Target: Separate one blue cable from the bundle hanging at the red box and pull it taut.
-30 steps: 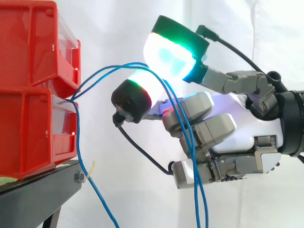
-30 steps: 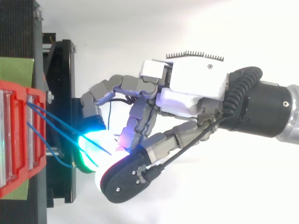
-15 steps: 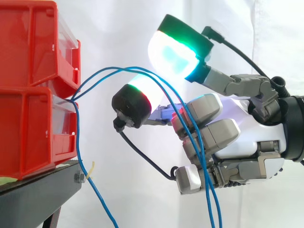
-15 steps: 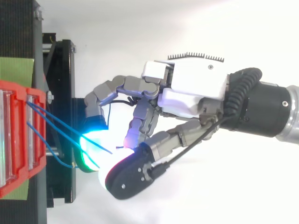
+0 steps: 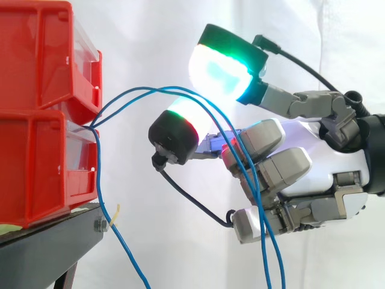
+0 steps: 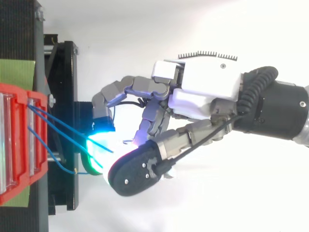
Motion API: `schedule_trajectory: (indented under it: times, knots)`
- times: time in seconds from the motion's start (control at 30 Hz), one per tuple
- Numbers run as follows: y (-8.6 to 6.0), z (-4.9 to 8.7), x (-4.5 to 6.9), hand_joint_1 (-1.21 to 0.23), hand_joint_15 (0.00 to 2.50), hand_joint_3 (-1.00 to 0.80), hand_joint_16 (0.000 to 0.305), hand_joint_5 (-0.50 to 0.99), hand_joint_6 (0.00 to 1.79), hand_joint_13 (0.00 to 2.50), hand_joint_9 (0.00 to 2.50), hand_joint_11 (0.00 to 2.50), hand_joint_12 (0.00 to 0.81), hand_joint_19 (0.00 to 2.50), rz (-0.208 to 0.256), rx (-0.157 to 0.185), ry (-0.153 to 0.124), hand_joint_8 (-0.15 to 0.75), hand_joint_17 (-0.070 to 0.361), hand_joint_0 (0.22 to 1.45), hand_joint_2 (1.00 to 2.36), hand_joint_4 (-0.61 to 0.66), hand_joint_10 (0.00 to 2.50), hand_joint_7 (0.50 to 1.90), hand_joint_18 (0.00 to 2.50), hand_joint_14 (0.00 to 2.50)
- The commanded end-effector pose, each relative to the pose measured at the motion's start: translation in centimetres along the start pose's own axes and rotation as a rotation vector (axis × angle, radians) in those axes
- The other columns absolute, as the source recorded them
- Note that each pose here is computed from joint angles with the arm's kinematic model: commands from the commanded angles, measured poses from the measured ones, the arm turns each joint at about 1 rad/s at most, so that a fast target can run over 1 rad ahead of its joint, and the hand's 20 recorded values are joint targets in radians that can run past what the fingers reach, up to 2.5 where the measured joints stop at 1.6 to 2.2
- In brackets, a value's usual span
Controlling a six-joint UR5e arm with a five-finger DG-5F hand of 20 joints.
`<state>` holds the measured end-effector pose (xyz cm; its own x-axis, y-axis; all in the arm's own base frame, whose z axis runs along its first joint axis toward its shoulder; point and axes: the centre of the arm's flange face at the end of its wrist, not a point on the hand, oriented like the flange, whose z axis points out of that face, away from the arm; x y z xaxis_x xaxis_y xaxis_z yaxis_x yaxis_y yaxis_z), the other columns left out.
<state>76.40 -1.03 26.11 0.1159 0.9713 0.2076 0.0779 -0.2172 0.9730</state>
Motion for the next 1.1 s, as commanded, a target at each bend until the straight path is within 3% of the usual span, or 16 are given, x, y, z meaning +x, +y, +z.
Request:
schedule_trajectory:
  times: [0.0,0.13,0.3,0.53,0.67,0.9,1.07]
  knots:
    - [0.41,-0.23,0.06,-0.85,1.33,-0.50,0.047,-0.12,0.87,1.38,1.31,1.31,0.315,0.78,-0.002,0.005,-0.001,0.300,0.107,0.63,1.00,0.02,0.02,1.17,0.92,0.02]
    - [0.76,-0.34,0.11,-0.84,1.32,-0.50,0.047,-0.13,0.88,1.37,1.31,1.32,0.322,0.78,-0.002,0.005,-0.001,0.304,0.106,0.62,1.00,0.04,0.02,1.17,0.92,0.03]
    - [1.09,-0.68,0.06,-0.64,1.32,-0.50,0.050,-0.12,0.89,1.39,1.33,1.33,0.338,0.79,-0.005,0.016,-0.005,0.326,0.113,0.54,1.00,0.04,0.02,1.16,0.93,0.02]
    - [1.17,-0.66,-0.02,-0.57,1.30,-0.50,0.053,-0.12,0.88,1.39,1.34,1.31,0.346,0.79,-0.005,0.016,-0.005,0.331,0.120,0.52,1.00,0.06,0.02,1.15,0.94,0.02]
    - [1.03,-0.64,0.06,-0.63,1.32,-0.50,0.050,-0.13,0.88,1.38,1.33,1.33,0.320,0.80,-0.004,0.017,-0.005,0.321,0.113,0.58,1.00,0.05,0.02,1.16,0.92,0.02]
    - [1.08,-0.70,0.04,-0.80,1.32,-0.16,0.049,-0.13,0.91,1.39,1.34,1.36,0.316,0.80,-0.004,0.017,-0.007,0.315,0.110,0.61,1.02,0.03,0.02,1.29,0.93,0.02]
    - [1.15,-0.67,0.07,-0.82,1.32,-0.09,0.049,-0.13,0.94,1.39,1.35,1.37,0.322,0.78,-0.004,0.015,-0.006,0.303,0.111,0.63,1.03,-0.11,0.02,1.23,0.94,0.02]
